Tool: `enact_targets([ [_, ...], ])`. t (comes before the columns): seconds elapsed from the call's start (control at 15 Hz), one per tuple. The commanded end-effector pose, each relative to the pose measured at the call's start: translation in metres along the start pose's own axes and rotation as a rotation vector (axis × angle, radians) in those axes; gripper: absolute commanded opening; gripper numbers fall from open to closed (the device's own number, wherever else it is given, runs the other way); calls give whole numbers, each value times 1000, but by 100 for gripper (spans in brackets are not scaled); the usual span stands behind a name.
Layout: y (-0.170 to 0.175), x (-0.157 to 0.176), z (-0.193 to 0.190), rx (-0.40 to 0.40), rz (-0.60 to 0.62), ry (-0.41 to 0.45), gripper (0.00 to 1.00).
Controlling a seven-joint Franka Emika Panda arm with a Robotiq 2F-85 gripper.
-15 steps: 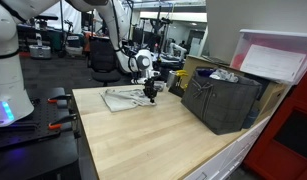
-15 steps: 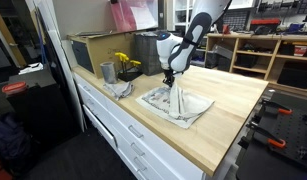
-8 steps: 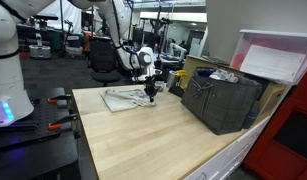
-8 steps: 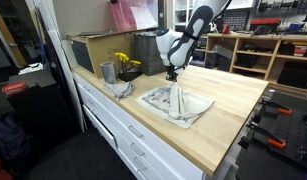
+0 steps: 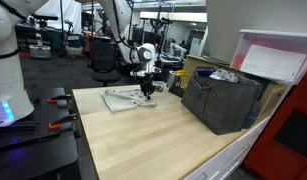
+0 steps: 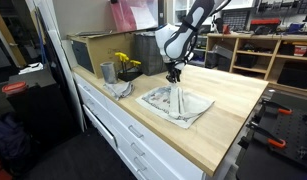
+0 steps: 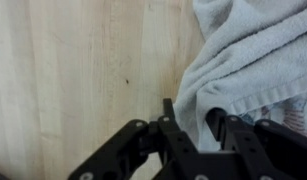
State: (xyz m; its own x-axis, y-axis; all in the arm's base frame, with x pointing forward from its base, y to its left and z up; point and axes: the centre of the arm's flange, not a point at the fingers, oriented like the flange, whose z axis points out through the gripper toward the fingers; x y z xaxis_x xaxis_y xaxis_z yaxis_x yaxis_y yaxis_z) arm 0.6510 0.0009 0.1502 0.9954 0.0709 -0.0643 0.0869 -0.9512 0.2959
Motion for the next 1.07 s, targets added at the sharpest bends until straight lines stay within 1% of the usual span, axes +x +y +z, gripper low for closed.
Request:
enact_targets([
  [0.0, 20, 0, 18, 83, -11, -123, 72],
  [0.07, 24, -3, 24, 102, -12, -148, 67],
  [0.13, 28, -4, 27, 120, -15, -163, 48],
  [0.2, 31, -5, 30, 133, -15, -175, 56],
  [0.27, 34, -5, 28, 145, -17, -172, 80],
  [0.33, 36, -5, 27, 155, -17, -170, 81],
  [0.4, 38, -4, 23, 166, -14, -162, 85],
  [0.47, 39, -3, 20, 176, -13, -156, 92],
  [0.53, 40, -2, 16, 180, -3, -149, 63],
  [0.6, 40, -1, 13, 184, 0, -145, 53],
  [0.67, 40, 1, 9, 186, 8, -142, 51],
  [0.73, 40, 2, 6, 193, 11, -141, 45],
  [0.8, 40, 4, 4, 197, 14, -140, 35],
  [0.93, 41, 4, 4, 197, 32, -152, 22],
  [1.0, 42, 4, 3, 197, 37, -158, 13],
])
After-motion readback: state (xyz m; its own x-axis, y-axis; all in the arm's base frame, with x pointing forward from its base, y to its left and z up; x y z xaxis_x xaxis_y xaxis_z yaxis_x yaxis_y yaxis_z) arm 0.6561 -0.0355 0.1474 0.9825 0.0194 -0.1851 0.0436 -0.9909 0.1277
